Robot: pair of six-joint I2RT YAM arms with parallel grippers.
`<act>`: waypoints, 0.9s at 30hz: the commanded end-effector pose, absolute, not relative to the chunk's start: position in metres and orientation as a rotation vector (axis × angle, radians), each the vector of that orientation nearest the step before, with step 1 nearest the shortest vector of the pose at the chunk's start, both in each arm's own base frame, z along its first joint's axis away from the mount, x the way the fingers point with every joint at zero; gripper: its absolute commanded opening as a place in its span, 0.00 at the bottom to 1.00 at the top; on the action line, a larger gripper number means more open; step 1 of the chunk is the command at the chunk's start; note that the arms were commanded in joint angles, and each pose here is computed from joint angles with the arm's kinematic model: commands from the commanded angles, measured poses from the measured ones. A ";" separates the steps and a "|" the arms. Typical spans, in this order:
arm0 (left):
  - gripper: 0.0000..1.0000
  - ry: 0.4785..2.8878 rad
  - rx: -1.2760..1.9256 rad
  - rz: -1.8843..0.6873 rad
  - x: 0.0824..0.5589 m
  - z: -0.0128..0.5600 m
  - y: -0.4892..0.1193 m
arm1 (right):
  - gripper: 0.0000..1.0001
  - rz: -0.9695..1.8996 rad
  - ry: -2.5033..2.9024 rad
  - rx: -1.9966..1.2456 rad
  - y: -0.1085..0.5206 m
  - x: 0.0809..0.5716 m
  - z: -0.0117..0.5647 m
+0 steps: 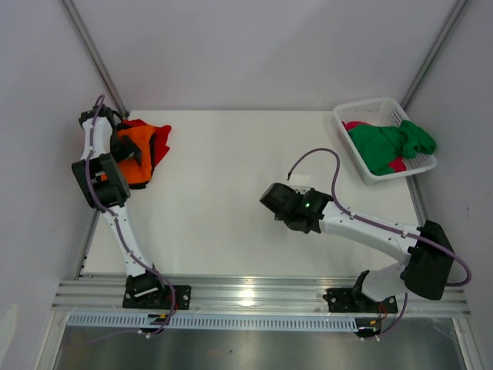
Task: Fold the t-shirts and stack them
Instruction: Put the neatly folded tshirt into the corner of the board with the left arm
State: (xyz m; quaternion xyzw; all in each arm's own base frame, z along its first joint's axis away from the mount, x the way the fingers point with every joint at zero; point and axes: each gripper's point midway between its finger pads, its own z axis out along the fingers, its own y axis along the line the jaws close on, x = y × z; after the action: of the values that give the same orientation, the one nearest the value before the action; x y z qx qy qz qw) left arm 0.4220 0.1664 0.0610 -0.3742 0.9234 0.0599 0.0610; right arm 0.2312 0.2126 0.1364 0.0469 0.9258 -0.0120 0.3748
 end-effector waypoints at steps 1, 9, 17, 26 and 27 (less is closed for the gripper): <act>0.99 2.769 -1.093 0.178 0.422 0.077 0.170 | 0.59 0.083 2.223 0.100 0.236 0.255 0.186; 0.99 2.560 -0.972 -0.030 0.435 0.171 0.147 | 0.59 0.159 2.201 0.039 0.264 0.266 0.194; 1.00 2.508 -0.927 -0.006 0.436 0.188 0.148 | 0.59 0.167 2.237 -0.014 0.275 0.262 0.181; 0.99 2.644 -1.032 0.119 0.441 0.107 0.168 | 0.59 0.111 2.209 0.010 0.250 0.256 0.195; 0.99 2.642 -1.034 0.121 0.443 0.106 0.169 | 0.59 0.100 2.220 0.019 0.246 0.253 0.191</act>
State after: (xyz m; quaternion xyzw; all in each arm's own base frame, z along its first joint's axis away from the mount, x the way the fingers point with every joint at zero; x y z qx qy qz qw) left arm 0.4400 0.1593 0.1086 -0.3596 0.9220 0.0202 0.1423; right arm 0.2560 0.2614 0.1726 -0.0101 0.9047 0.0444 0.4237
